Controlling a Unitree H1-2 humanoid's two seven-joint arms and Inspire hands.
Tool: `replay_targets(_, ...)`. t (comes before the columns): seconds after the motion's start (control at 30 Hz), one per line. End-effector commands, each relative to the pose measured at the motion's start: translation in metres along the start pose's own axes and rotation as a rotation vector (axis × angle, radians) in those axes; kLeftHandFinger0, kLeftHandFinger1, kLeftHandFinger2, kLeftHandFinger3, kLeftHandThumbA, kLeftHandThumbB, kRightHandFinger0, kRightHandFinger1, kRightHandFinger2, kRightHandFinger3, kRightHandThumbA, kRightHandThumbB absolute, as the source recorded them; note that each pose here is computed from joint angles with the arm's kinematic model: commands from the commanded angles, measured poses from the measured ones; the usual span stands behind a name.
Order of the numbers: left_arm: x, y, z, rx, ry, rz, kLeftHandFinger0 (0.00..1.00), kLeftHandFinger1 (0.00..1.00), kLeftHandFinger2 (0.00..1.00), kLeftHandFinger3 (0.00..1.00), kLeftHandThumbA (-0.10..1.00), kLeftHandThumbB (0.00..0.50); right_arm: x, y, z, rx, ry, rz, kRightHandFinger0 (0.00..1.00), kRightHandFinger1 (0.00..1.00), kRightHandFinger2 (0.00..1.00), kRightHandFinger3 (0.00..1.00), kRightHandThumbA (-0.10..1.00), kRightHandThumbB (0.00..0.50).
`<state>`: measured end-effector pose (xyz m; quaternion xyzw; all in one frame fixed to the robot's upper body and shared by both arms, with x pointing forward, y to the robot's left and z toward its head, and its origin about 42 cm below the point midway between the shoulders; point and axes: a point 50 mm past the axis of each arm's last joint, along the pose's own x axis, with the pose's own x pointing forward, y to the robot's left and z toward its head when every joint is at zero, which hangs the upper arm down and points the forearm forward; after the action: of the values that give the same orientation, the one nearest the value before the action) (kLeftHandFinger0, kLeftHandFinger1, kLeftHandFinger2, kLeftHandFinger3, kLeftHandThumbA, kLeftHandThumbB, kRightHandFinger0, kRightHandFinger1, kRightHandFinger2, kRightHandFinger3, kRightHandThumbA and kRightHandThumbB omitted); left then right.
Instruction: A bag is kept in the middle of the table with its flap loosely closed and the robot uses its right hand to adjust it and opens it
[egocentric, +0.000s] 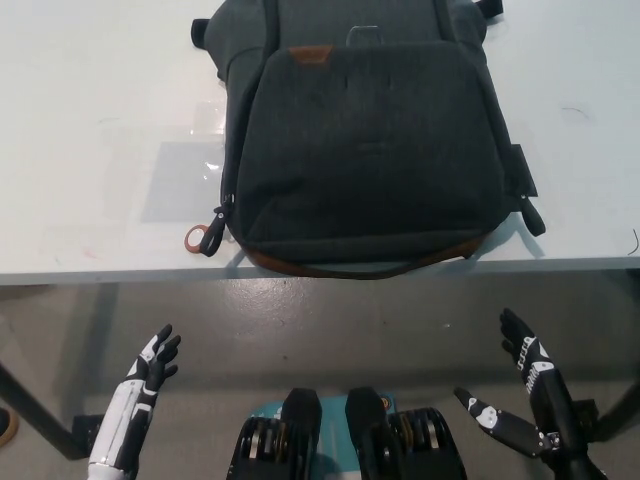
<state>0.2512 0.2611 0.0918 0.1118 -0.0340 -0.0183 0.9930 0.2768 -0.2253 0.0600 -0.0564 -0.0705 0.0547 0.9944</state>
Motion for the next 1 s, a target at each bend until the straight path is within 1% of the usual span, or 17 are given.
replay_targets(0.0, 0.0013, 0.0028, 0.0128, 0.032, -0.081, -0.016, 1.0, 1.0, 1.0, 1.0, 1.0, 0.048, 0.0031, -0.0012, 0.0078, -0.011, -0.077, 0.018, 1.0, 1.0, 1.0, 1.0, 0.83, 0.239)
replay_targets(0.97, 0.0011, 0.0038, 0.0136, 0.034, -0.083, -0.012, 1.0, 1.0, 1.0, 1.0, 1.0, 0.047, 0.0053, -0.0006, 0.0089, -0.011, -0.08, 0.023, 1.0, 1.0, 1.0, 1.0, 0.83, 0.24)
